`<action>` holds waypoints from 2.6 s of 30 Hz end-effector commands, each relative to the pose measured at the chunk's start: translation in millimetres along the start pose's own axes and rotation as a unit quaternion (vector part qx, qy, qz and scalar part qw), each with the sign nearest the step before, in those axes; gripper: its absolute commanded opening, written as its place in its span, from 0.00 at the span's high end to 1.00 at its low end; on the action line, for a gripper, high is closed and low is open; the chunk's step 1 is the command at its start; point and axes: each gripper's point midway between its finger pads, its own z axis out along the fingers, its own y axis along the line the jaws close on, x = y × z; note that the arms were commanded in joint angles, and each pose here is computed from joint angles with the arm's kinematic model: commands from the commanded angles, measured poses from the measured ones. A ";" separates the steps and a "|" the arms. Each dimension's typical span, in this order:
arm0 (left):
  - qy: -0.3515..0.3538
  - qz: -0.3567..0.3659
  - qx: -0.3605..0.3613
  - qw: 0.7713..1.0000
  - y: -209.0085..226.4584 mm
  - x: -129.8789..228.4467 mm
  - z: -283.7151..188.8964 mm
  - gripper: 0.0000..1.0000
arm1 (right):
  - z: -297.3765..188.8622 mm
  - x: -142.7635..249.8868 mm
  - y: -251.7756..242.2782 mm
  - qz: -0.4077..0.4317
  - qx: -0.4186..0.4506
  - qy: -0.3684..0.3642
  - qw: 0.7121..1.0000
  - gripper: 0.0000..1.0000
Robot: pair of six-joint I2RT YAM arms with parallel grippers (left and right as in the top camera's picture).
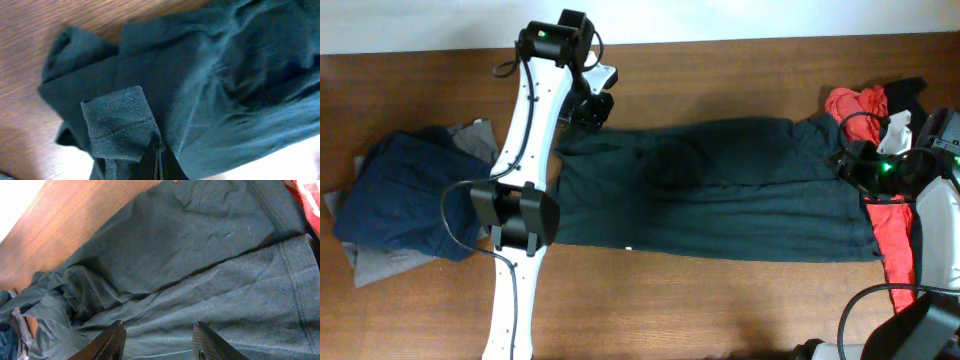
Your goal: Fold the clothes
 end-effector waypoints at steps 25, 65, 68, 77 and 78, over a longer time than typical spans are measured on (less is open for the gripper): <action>0.227 -0.027 -0.015 0.973 -14.1 124.3 43.8 0.89 | -0.9 -1.0 4.2 -0.011 -0.004 -0.002 1.000 0.49; -0.044 -0.004 0.042 0.998 83.5 7.3 95.3 0.90 | 3.4 -4.6 17.9 -0.099 -0.023 -0.010 0.995 0.39; -0.040 -0.039 0.023 0.998 93.9 9.8 94.3 0.99 | 3.4 -4.6 17.9 -0.099 -0.023 -0.010 0.995 0.39; -0.017 -0.139 -0.006 0.990 146.6 40.2 78.3 0.99 | 16.8 -3.5 16.6 -0.094 -0.026 0.003 0.995 0.32; -0.018 -0.148 -0.007 0.989 152.0 42.5 77.0 0.99 | 23.7 -2.8 17.4 -0.097 -0.028 0.009 0.995 0.36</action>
